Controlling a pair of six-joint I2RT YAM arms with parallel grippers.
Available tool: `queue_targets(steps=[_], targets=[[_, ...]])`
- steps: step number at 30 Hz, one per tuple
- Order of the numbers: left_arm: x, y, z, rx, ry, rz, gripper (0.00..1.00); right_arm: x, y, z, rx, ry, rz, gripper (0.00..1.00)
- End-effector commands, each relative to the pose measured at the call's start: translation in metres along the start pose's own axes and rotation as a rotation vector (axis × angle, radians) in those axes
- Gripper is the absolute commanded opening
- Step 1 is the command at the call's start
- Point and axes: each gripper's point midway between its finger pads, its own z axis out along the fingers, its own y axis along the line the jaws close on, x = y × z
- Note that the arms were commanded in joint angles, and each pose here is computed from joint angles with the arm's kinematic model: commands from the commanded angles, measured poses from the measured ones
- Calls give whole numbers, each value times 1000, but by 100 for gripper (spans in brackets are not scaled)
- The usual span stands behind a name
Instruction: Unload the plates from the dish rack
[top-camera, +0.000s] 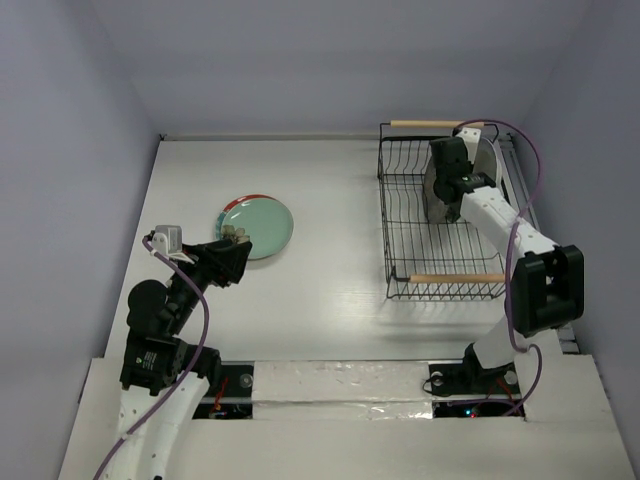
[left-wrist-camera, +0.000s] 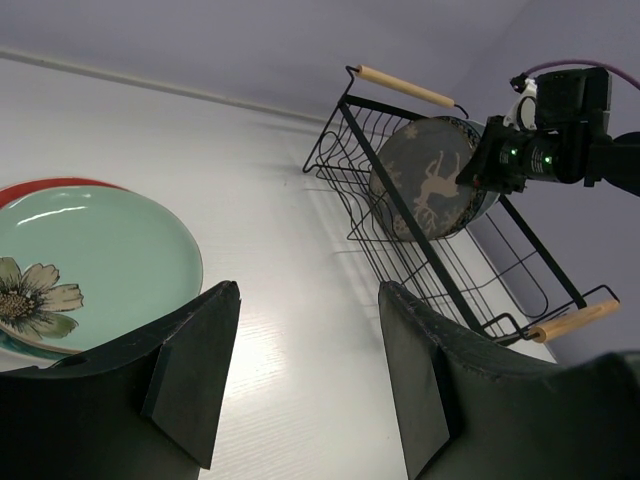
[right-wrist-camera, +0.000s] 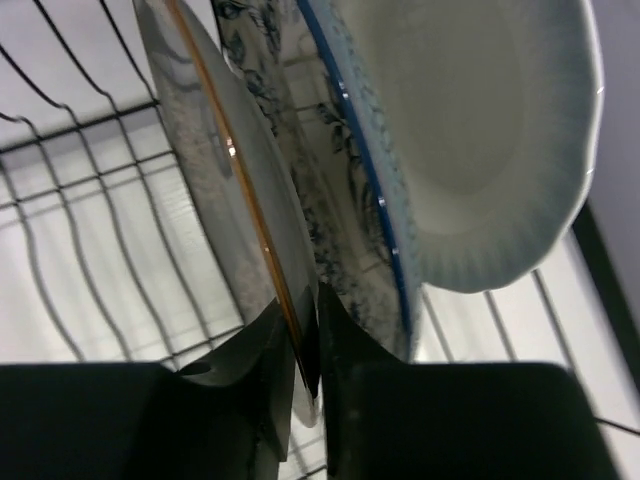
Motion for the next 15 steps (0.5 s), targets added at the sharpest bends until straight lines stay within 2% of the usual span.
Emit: queue_targets(steps=[1, 5, 10, 15], targets=[[-10, -8, 2, 38, -40, 17, 55, -37, -8, -14, 11, -83, 18, 14], [-10, -8, 2, 37, -37, 16, 55, -48, -10, -31, 27, -120, -11, 0], [-10, -8, 2, 38, -38, 17, 55, -66, -13, -61, 72, -178, -64, 0], [-10, -8, 2, 36, -38, 15, 55, -92, -22, -99, 66, -257, -37, 0]])
